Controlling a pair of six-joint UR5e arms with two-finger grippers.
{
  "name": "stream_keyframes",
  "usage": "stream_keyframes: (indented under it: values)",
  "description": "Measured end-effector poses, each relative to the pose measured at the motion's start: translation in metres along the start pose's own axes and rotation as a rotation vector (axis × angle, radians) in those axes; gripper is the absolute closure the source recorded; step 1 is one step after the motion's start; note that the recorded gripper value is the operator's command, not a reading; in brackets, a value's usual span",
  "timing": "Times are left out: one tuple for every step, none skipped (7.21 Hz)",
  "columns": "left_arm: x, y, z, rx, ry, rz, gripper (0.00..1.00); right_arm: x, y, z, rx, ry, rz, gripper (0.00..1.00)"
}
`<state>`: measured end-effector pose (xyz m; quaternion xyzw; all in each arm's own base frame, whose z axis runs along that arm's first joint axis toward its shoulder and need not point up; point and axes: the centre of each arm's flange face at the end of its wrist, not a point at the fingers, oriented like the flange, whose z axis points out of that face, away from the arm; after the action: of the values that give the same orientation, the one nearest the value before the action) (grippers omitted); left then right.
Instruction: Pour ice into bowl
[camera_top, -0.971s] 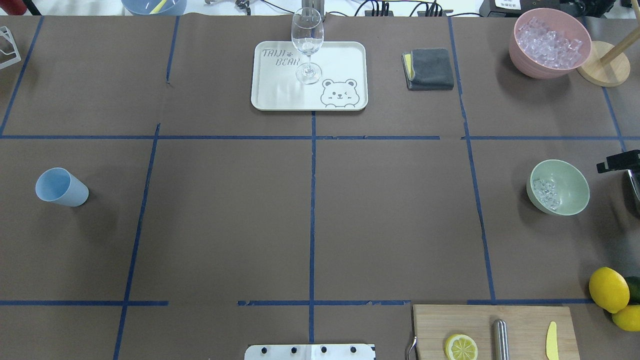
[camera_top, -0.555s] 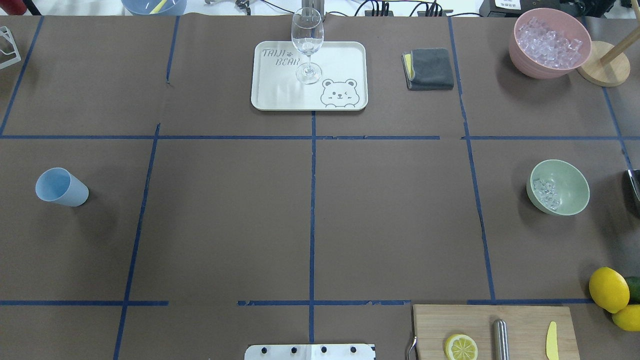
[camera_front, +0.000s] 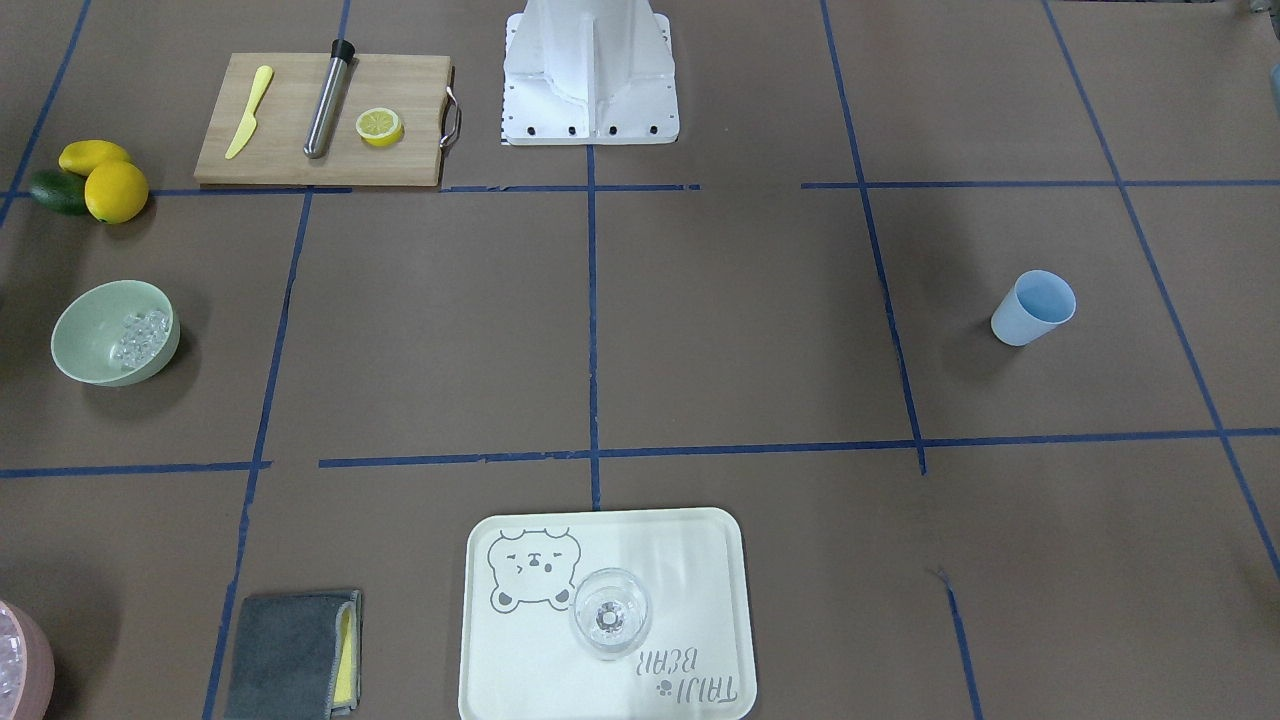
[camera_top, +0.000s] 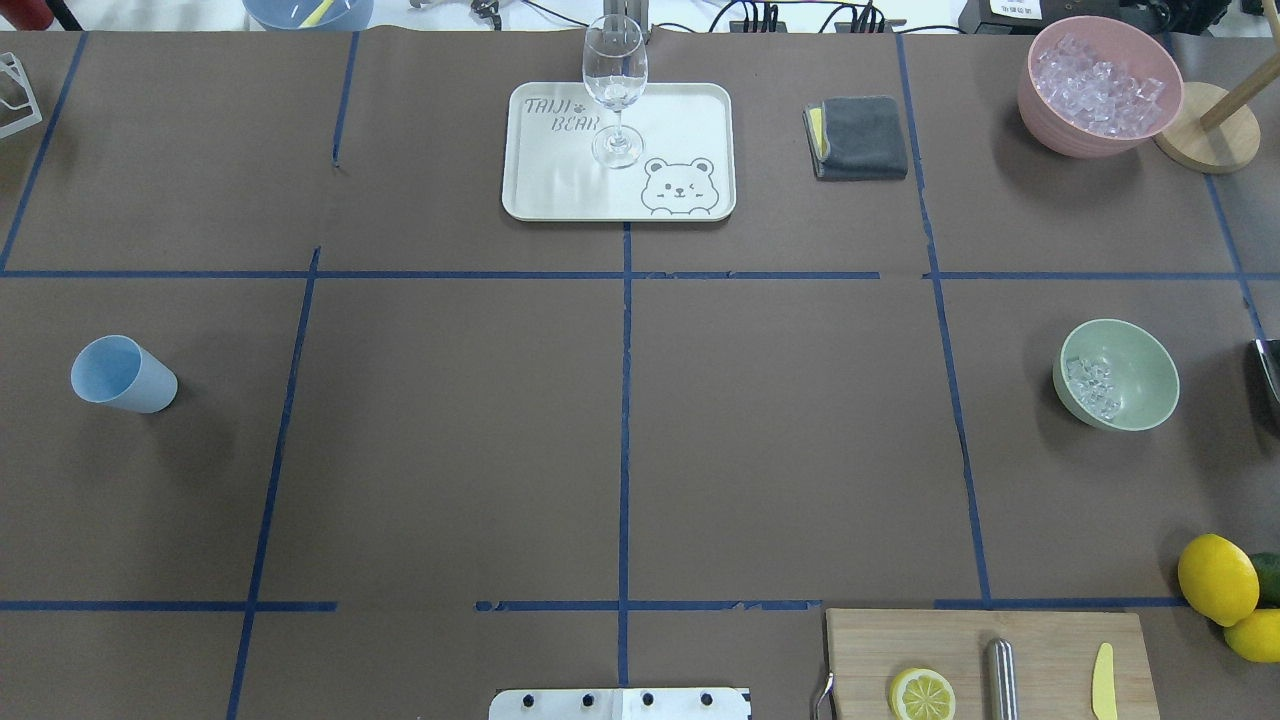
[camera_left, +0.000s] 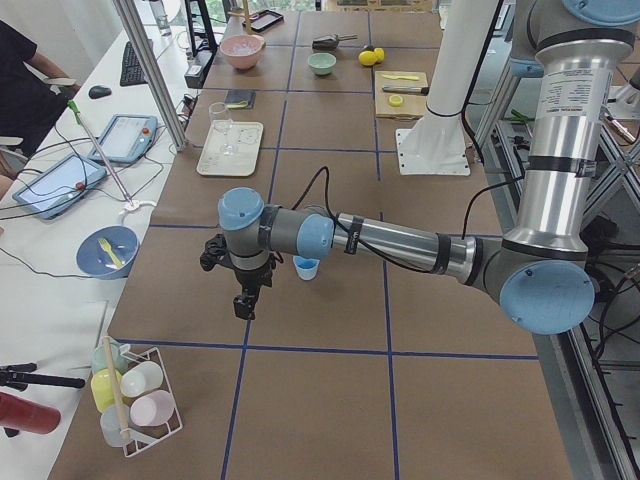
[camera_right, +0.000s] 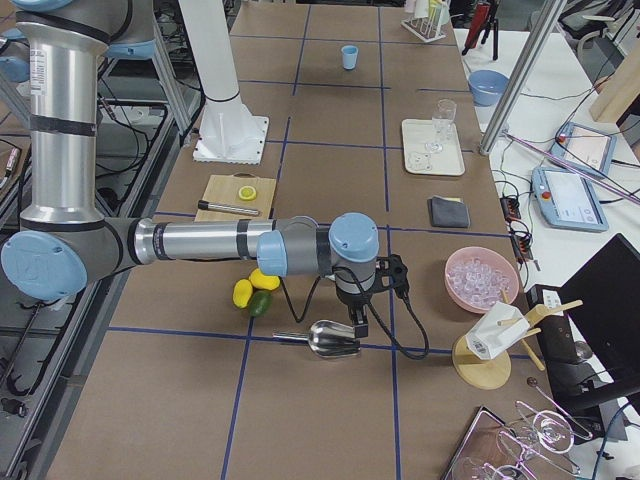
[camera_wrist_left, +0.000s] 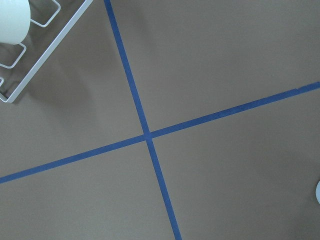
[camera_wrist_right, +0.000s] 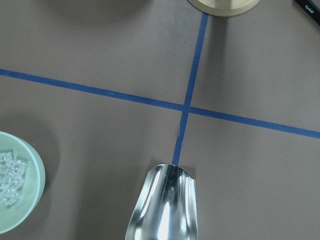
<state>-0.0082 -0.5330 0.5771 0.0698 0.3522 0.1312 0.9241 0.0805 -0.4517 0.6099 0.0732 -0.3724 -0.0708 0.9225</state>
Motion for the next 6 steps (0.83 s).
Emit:
stream_keyframes:
  values:
    - [0.0,0.001,0.001,0.0,0.009,-0.002,0.0,0.004,0.006,-0.008,-0.006,-0.001,0.005,0.0]
    - [-0.003,0.002,-0.001,0.002,0.012,-0.008,0.0,0.006,0.008,-0.012,-0.006,0.001,0.007,0.0]
    - [-0.011,0.006,-0.006,0.009,0.009,-0.028,0.0,0.008,0.01,-0.01,-0.013,0.005,0.012,0.0]
    - [-0.025,0.014,-0.013,0.018,0.013,-0.064,0.0,0.009,0.01,-0.007,-0.02,0.005,0.017,0.0]
    - [-0.045,0.025,-0.014,0.02,0.037,-0.117,0.0,0.009,0.008,-0.004,-0.023,-0.01,0.022,0.0]
    - [-0.063,0.036,-0.011,0.018,0.068,-0.177,0.0,0.009,0.008,-0.001,-0.023,-0.042,0.031,0.0]
